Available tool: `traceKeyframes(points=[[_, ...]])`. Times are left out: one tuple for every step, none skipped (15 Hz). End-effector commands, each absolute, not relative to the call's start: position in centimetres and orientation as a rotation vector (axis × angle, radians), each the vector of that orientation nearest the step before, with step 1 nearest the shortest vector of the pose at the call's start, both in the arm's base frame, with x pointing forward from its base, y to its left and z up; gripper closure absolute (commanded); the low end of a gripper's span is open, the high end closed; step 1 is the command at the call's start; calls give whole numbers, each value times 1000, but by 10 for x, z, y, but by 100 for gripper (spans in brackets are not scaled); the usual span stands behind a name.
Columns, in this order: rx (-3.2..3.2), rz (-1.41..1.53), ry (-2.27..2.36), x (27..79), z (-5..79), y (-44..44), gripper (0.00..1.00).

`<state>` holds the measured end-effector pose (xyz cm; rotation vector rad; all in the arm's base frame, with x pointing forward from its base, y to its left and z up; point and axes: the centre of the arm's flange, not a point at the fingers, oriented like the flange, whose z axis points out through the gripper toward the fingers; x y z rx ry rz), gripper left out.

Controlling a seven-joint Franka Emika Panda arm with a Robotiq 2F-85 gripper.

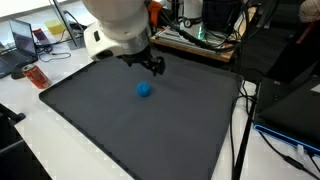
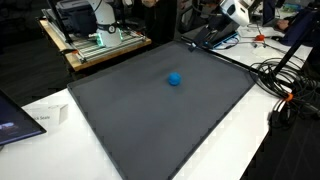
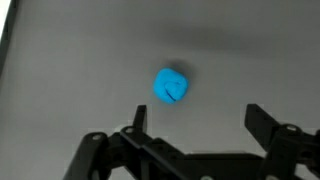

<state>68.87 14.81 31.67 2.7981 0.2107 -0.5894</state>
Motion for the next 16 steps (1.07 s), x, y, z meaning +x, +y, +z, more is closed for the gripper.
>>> traceKeyframes(points=[[2914, -643, 259, 665, 319, 108, 0], [2938, -655, 268, 665, 318, 98, 0], [2957, -674, 265, 665, 317, 88, 0], [2978, -683, 269, 664, 317, 78, 0], [2992, -694, 272, 664, 317, 69, 0], [3014, -697, 279, 664, 316, 58, 0], [3035, -701, 278, 664, 315, 48, 0], [3058, -692, 272, 663, 315, 39, 0], [3085, -670, 261, 662, 314, 29, 0], [3114, -649, 255, 661, 313, 19, 0], [3137, -632, 251, 661, 311, 10, 0], [3160, -612, 246, 660, 309, 2, 0], [3186, -592, 245, 658, 307, -7, 0], [3205, -571, 246, 657, 304, -14, 0], [3225, -549, 248, 656, 301, -21, 0], [3244, -525, 250, 654, 298, -28, 0]])
